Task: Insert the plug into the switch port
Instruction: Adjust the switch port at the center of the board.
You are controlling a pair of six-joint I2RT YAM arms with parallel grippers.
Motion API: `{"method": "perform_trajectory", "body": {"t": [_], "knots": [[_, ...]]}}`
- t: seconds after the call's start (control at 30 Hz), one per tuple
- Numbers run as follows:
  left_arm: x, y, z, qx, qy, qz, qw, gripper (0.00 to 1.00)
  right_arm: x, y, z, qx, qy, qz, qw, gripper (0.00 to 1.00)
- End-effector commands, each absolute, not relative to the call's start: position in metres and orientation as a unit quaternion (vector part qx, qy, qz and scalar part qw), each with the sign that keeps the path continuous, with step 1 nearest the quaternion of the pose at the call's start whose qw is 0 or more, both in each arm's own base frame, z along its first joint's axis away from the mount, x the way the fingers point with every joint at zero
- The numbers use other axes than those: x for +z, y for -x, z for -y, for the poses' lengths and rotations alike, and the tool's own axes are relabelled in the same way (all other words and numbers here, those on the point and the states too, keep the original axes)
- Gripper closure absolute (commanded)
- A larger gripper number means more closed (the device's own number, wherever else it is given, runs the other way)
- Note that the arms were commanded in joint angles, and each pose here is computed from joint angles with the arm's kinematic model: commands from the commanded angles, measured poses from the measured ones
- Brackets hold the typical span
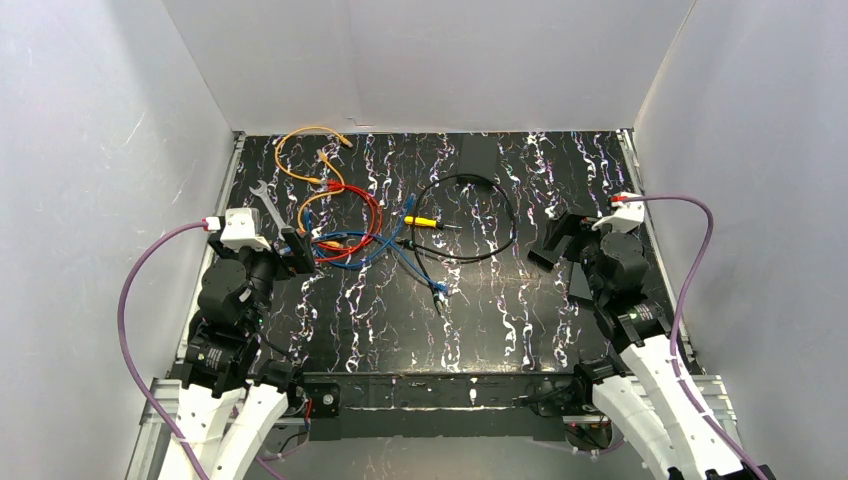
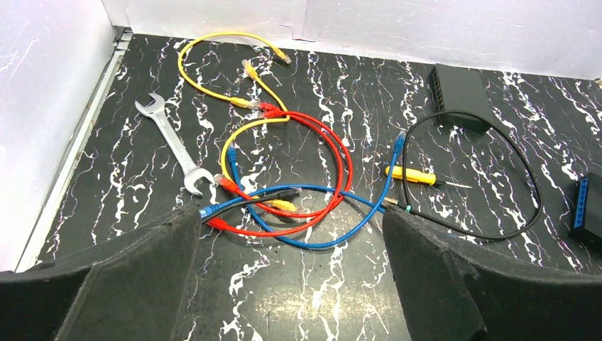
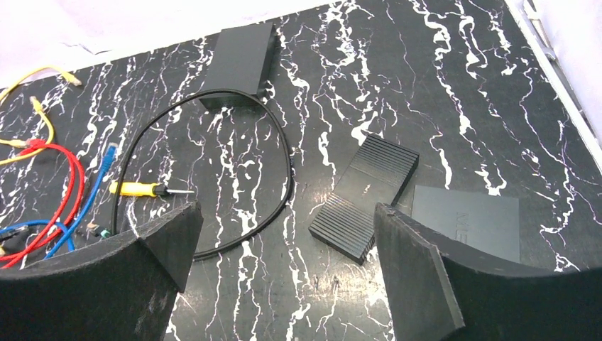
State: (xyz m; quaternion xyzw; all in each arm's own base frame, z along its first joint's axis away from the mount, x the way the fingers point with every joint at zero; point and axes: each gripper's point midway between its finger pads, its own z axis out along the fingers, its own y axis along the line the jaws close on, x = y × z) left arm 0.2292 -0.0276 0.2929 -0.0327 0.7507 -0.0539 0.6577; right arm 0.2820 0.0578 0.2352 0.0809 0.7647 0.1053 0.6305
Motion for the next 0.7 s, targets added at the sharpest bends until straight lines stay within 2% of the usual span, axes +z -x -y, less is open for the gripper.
{"method": "perform_trajectory", "body": {"t": [0.0, 0.27, 0.47, 0.67], "knots": [[0.3, -0.229, 0.027, -0.056, 0.035, -0.748, 0.661, 0.02, 0.24, -0.288, -0.05, 0.099, -0.116, -0.75, 0.643, 0.01], [0.304, -0.222, 0.026, -0.061, 0.037, -0.74, 0.669, 0.02, 0.223, -0.293, -0.043, 0.08, -0.149, -0.767, 0.619, 0.01], [0.305, -0.22, 0.022, -0.055, 0.047, -0.74, 0.669, 0.02, 0.19, -0.308, -0.052, 0.058, -0.128, -0.819, 0.556, 0.01], [0.307, -0.215, 0.023, -0.063, 0.047, -0.734, 0.675, 0.02, 0.145, -0.323, -0.04, -0.005, -0.159, -0.856, 0.491, 0.01]]}}
